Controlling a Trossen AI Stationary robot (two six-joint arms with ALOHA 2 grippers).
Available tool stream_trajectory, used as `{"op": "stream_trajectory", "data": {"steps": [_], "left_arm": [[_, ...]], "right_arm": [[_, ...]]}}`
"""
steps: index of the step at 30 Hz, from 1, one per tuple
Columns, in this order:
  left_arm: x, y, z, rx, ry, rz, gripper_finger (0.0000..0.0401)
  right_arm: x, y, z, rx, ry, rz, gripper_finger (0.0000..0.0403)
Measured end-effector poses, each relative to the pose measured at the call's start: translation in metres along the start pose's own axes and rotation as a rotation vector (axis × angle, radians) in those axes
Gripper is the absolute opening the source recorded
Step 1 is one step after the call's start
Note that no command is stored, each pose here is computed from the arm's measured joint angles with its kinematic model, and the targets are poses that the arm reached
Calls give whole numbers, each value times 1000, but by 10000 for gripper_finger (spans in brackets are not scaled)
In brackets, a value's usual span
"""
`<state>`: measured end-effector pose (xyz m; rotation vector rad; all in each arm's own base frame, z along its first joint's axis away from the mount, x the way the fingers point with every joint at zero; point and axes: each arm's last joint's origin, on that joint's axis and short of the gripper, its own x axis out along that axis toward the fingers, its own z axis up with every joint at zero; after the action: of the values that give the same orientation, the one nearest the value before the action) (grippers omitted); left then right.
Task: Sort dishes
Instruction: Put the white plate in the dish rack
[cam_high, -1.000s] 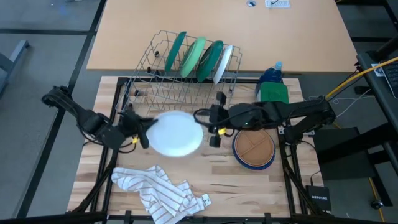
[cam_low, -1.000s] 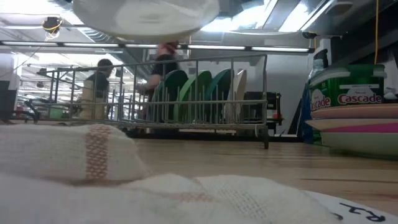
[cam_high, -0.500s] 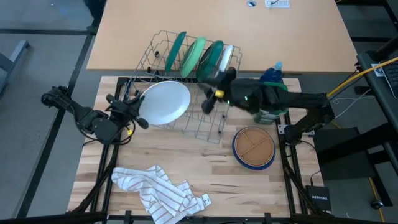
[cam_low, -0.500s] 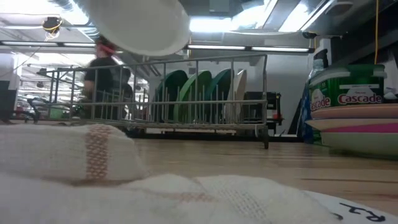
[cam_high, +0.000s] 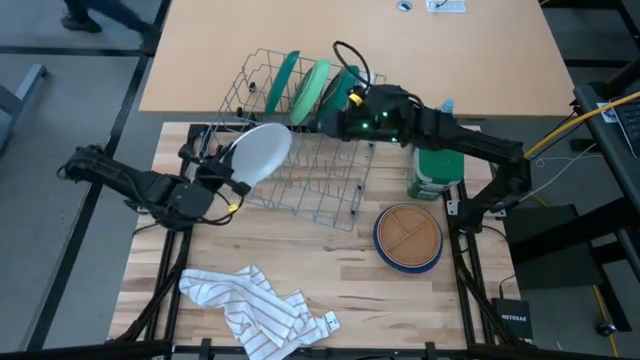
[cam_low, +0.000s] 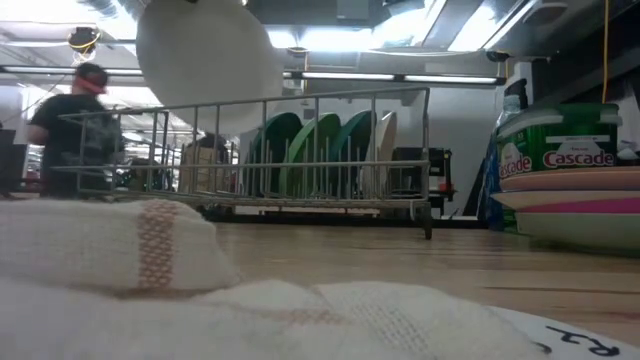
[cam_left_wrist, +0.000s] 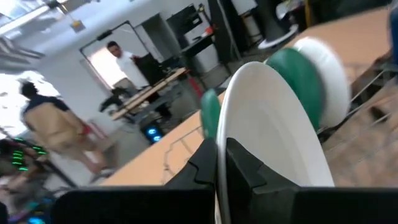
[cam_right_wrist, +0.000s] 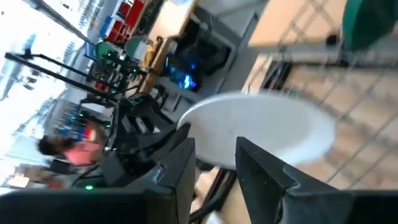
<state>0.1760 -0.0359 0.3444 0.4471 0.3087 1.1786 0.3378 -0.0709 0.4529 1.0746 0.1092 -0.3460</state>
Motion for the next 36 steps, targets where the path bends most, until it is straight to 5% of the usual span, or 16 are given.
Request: {"op": "stream_trajectory", "data": {"steps": [11,20,36], "left_arm": [[17,-12,-3,236,54,69,0],[28,-12,2,269,86,113,0],[42,4,28,318,140,176,0]], "right_arm": [[60,-26,-14,149,91,-23,117],[103,-42,-23,148,70,22,117],[109,-38,-27,70,186,154,117]]}}
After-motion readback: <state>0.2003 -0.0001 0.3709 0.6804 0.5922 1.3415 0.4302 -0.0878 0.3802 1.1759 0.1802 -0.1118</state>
